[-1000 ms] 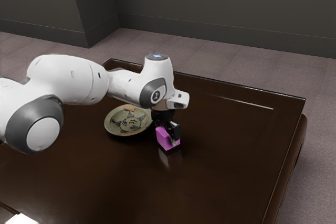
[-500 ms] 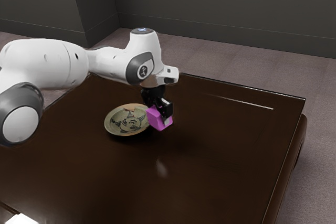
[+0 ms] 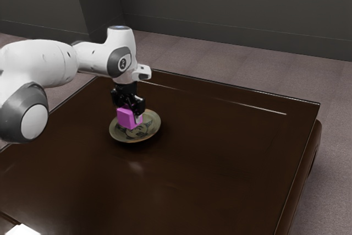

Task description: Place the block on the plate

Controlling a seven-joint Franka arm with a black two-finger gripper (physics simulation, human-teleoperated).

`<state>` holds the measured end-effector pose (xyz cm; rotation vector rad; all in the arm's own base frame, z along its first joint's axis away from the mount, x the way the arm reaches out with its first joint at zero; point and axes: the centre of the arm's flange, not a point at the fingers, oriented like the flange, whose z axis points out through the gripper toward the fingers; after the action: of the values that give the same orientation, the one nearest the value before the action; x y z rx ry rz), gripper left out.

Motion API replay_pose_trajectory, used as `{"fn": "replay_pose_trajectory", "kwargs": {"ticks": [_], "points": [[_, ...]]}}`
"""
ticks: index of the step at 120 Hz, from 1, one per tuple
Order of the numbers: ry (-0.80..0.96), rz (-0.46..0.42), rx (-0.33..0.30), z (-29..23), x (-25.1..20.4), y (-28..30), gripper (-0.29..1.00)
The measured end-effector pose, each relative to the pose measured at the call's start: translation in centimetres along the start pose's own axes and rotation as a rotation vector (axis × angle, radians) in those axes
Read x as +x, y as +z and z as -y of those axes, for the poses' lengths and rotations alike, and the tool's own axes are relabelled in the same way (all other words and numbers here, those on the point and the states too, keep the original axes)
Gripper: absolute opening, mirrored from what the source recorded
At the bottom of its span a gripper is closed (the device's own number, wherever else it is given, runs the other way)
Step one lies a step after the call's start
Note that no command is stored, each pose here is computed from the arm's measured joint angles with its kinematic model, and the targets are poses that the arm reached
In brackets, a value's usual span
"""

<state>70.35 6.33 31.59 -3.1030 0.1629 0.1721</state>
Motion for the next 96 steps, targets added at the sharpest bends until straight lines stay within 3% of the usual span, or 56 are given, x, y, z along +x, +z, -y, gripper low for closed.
{"fn": "replay_pose_trajectory", "kwargs": {"ticks": [12, 36, 77, 96], "points": [[-0.009, 0.004, 0.005, 0.6, 0.5, 1.5, 0.44], [-0.003, -0.029, 0.003, -0.2, 0.8, 0.2, 0.59], [0.151, -0.075, -0.048, -5.6, -5.6, -11.2, 0.68], [0.337, -0.131, -0.021, -8.2, -9.0, -18.8, 0.69]]}}
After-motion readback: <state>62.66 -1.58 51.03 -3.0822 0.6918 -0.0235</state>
